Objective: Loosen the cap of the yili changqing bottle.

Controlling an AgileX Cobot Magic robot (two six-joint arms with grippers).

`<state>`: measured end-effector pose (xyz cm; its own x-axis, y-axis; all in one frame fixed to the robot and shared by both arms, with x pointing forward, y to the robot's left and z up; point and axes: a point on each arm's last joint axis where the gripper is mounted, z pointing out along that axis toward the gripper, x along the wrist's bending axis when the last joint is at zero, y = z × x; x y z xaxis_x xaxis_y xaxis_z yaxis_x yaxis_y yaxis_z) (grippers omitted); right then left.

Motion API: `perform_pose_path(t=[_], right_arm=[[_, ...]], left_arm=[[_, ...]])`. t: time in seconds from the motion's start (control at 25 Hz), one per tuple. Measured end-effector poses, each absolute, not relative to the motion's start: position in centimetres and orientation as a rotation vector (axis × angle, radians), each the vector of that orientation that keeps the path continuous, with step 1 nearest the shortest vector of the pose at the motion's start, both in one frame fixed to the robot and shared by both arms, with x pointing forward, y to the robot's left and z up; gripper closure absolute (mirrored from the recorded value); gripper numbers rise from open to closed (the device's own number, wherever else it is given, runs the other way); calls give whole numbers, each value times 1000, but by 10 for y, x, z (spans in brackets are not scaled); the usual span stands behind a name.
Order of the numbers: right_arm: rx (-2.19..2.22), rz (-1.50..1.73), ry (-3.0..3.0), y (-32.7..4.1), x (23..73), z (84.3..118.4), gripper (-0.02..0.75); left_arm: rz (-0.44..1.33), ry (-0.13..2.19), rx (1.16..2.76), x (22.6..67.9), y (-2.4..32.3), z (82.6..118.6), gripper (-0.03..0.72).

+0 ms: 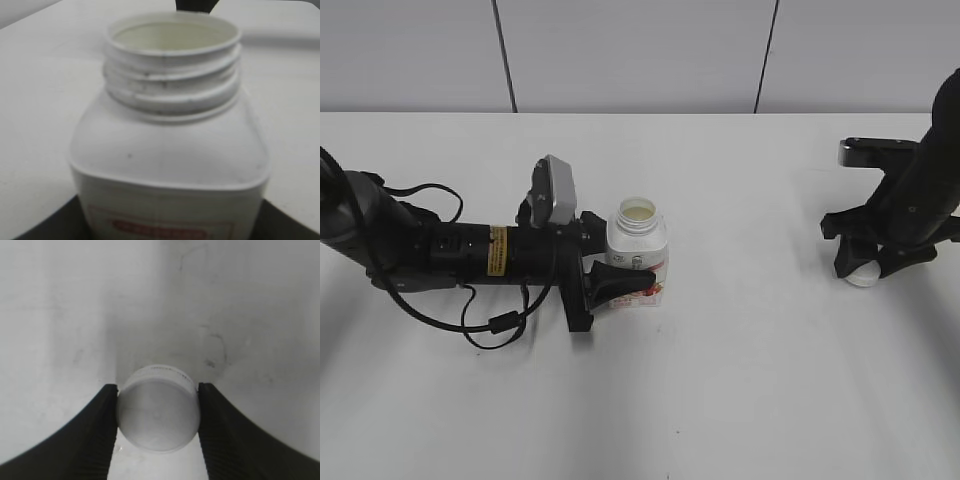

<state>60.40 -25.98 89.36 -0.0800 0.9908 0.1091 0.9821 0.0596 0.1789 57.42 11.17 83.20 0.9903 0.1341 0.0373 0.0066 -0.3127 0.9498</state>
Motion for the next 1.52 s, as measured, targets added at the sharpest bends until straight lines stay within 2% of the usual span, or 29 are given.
perform_pose_path(t=[0.56, 0.64, 0.72, 0.8, 1.08, 1.32, 1.52], right_arm=[[2118, 299, 2255, -260, 604, 888, 347], [2119, 300, 2252, -260, 604, 888, 294], [2123, 302, 2246, -260, 604, 888, 197], [2124, 303, 2245, -260, 604, 888, 155], [2146, 307, 2223, -260, 604, 888, 194], [2196, 337, 2196, -258, 605, 889, 195], [2234, 371, 2178, -256, 608, 893, 195]], left_arm=[[127, 101, 1885, 574, 112, 832, 312], [127, 101, 1885, 574, 112, 832, 312], [127, 101, 1885, 574, 112, 832, 312], [128, 103, 1884, 574, 112, 832, 312], [130, 107, 1882, 575, 112, 832, 312], [127, 104, 1874, 574, 111, 833, 311], [124, 102, 1861, 574, 111, 834, 220]])
